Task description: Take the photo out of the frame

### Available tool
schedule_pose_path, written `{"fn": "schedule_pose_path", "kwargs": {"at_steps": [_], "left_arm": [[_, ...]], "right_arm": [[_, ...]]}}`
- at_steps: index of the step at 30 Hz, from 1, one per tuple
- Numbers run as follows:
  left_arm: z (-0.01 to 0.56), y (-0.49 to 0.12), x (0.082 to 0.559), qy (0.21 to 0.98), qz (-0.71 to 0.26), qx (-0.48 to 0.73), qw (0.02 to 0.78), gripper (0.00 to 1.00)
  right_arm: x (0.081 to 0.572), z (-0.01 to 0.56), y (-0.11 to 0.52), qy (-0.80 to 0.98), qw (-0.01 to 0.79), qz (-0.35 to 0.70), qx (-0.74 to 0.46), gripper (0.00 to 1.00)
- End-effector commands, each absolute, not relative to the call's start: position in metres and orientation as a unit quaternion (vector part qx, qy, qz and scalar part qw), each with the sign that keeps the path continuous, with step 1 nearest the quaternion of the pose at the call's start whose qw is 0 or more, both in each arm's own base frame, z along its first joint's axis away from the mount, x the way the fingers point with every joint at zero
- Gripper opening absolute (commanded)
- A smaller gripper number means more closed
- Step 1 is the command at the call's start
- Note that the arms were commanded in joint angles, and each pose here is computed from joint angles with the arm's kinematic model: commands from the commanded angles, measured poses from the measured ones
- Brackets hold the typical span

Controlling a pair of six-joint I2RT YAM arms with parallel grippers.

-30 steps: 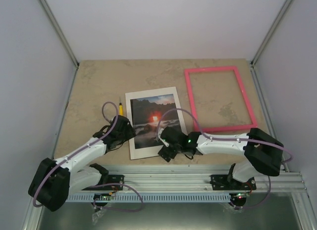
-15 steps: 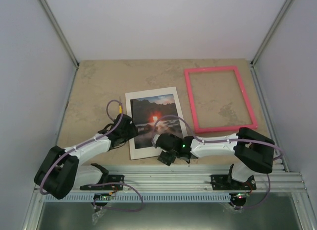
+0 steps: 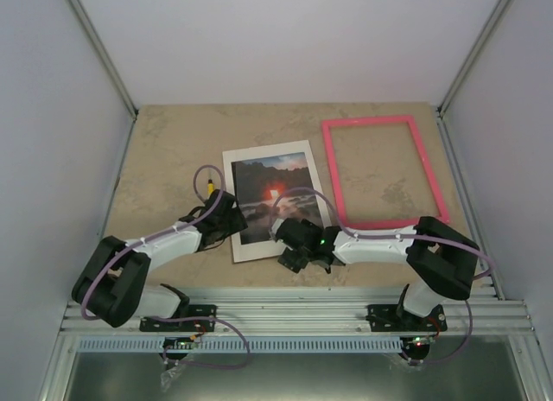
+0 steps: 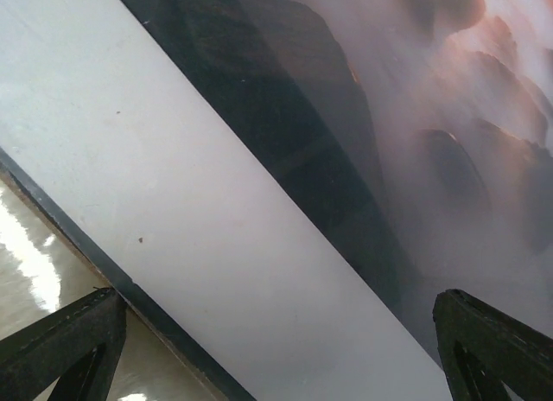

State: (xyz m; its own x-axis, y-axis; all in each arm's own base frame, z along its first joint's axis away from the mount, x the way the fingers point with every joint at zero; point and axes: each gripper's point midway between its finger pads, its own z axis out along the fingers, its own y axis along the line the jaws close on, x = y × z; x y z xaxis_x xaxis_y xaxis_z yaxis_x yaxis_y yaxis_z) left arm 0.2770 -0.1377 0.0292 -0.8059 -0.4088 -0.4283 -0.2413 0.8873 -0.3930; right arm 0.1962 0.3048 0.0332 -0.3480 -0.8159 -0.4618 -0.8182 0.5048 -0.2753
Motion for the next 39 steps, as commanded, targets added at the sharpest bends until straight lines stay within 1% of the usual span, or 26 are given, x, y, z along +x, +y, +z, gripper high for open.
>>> {"fn": "schedule_pose_path", "kwargs": {"at_steps": [1,11,26,32,39], "left_arm": [[0.036,-0.137,0.285,0.936,-0.155,-0.170,0.268,0.66],[0.043,-0.139,0.280,0.933,-0.177,-0.175,0.260,0.68],[0.058,-0.141,0.271,0.925,-0.208,-0.181,0.260,0.68],[0.055,-0.141,0.263,0.926,-0.220,-0.184,0.245,0.69],[0.047,-0.147,0.255,0.927,-0.239,-0.182,0.223,0.69]], "right_arm": [[0.219,0.047,0.309,0.822,0.308,-0.002,-0.478,0.98],[0.234,0.052,0.305,0.830,0.320,0.004,-0.457,0.98],[0.233,0.057,0.302,0.835,0.321,0.028,-0.447,0.98],[0.226,0.069,0.306,0.820,0.345,0.066,-0.452,0.98],[0.234,0.082,0.302,0.814,0.394,0.067,-0.422,0.98]]}}
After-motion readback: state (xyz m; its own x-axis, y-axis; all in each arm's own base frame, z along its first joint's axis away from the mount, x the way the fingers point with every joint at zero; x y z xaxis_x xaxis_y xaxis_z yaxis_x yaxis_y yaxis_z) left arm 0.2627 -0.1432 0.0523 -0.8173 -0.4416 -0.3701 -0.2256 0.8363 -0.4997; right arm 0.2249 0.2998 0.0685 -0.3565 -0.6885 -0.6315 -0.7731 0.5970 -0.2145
